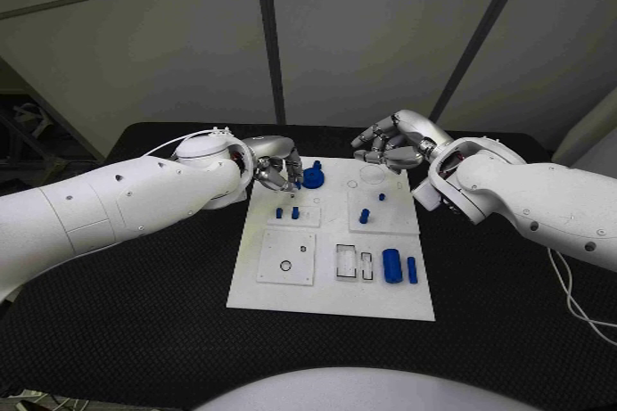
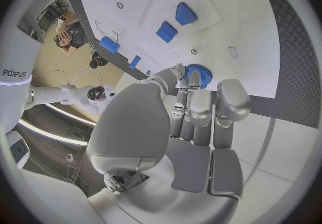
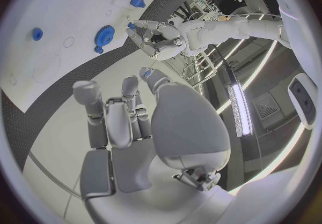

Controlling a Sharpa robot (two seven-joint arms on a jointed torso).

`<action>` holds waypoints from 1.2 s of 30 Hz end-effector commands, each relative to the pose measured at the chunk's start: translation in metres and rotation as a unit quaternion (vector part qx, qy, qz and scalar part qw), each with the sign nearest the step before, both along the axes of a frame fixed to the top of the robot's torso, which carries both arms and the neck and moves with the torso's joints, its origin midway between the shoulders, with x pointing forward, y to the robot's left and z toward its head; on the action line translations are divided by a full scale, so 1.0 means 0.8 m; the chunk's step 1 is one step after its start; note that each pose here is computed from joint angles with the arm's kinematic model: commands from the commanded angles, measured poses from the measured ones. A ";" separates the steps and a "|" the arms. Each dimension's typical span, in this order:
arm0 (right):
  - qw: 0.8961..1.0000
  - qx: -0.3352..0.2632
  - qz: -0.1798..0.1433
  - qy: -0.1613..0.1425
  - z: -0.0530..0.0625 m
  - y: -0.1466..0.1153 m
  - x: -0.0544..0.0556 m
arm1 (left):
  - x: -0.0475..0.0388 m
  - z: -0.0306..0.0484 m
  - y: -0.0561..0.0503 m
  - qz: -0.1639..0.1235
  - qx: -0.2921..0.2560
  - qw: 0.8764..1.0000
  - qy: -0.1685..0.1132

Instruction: Assemble the parts on the task board

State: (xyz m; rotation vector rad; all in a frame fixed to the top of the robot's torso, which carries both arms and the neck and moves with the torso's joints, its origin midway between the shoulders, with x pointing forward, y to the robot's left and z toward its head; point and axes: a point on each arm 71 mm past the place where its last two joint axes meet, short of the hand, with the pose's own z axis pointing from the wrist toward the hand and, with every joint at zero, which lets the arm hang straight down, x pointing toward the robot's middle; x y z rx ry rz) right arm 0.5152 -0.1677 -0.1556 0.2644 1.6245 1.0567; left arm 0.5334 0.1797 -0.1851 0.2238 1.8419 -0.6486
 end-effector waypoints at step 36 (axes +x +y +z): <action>1.000 -0.001 0.004 -0.001 0.001 0.001 0.000 | -0.003 -0.0168 0.017 0.008 0.006 0.999 0.034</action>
